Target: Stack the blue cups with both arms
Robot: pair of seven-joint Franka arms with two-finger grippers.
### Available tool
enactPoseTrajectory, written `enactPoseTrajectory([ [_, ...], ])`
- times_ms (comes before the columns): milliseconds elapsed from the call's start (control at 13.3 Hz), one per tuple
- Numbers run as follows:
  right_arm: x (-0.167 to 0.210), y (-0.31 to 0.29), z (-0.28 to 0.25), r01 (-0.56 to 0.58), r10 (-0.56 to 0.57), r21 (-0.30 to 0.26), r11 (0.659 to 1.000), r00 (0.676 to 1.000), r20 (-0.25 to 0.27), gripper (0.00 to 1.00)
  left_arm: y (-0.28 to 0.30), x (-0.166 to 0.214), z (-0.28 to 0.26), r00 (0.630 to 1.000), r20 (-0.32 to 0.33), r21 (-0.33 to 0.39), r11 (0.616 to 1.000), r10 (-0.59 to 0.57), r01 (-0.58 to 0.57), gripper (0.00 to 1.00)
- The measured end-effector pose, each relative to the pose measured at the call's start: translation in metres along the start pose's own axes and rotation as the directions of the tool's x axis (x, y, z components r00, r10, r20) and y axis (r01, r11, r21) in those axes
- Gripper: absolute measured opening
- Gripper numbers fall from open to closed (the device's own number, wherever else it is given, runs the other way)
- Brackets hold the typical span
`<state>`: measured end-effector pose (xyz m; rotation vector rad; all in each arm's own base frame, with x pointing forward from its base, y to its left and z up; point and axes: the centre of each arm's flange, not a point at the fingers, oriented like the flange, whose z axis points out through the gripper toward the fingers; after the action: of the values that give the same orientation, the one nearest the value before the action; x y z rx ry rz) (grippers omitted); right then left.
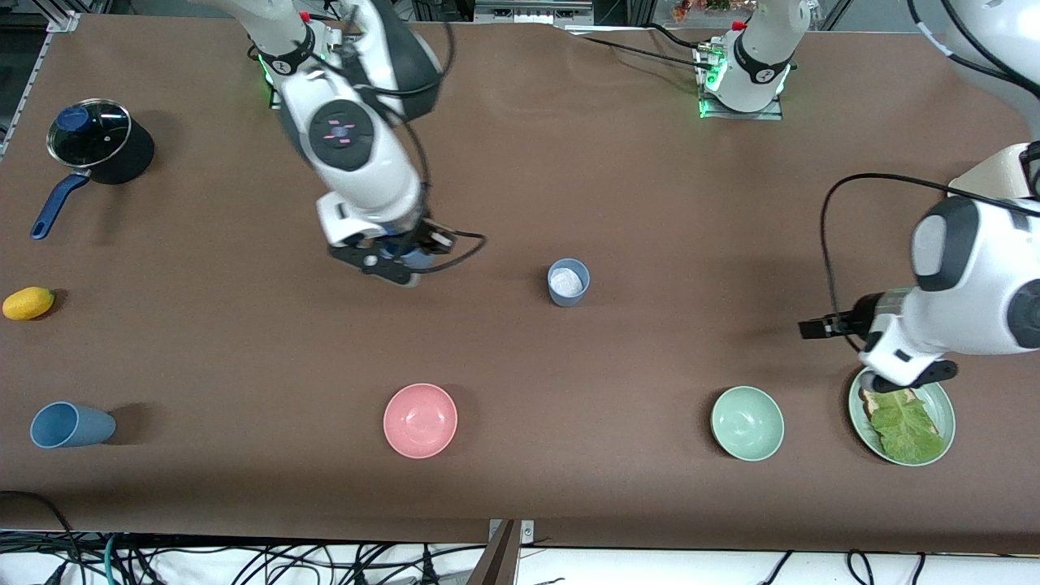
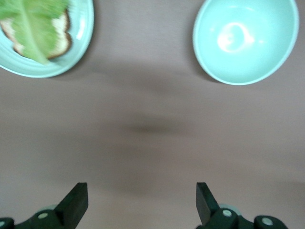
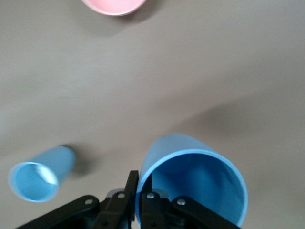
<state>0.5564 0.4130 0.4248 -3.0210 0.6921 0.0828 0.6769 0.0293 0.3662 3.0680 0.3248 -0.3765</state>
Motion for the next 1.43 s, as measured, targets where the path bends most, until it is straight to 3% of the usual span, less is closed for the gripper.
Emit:
enactPoseTrajectory([
  [301, -0.040, -0.083, 0.031, -0.155, 0.161, 0.122, 0.980, 0.986, -0.039, 0.05, -0.011, 0.001, 0.000, 1.000, 0.002, -0.005, 1.000, 0.020, -0.020, 1.00],
  [527, -0.069, -0.114, 0.061, -0.221, 0.233, 0.198, 0.955, 0.972, -0.037, 0.05, -0.021, 0.003, 0.000, 0.998, 0.004, -0.008, 0.998, 0.061, -0.061, 1.00],
  [1054, -0.102, -0.130, 0.052, -0.308, 0.319, 0.231, 0.923, 0.948, -0.010, 0.05, -0.031, -0.019, -0.044, 0.997, -0.011, 0.004, 0.997, 0.071, -0.071, 1.00],
  [1430, -0.101, -0.131, 0.056, -0.319, 0.332, 0.237, 0.918, 0.943, -0.013, 0.05, -0.017, -0.048, -0.084, 0.993, -0.042, 0.031, 0.994, 0.109, -0.108, 1.00],
])
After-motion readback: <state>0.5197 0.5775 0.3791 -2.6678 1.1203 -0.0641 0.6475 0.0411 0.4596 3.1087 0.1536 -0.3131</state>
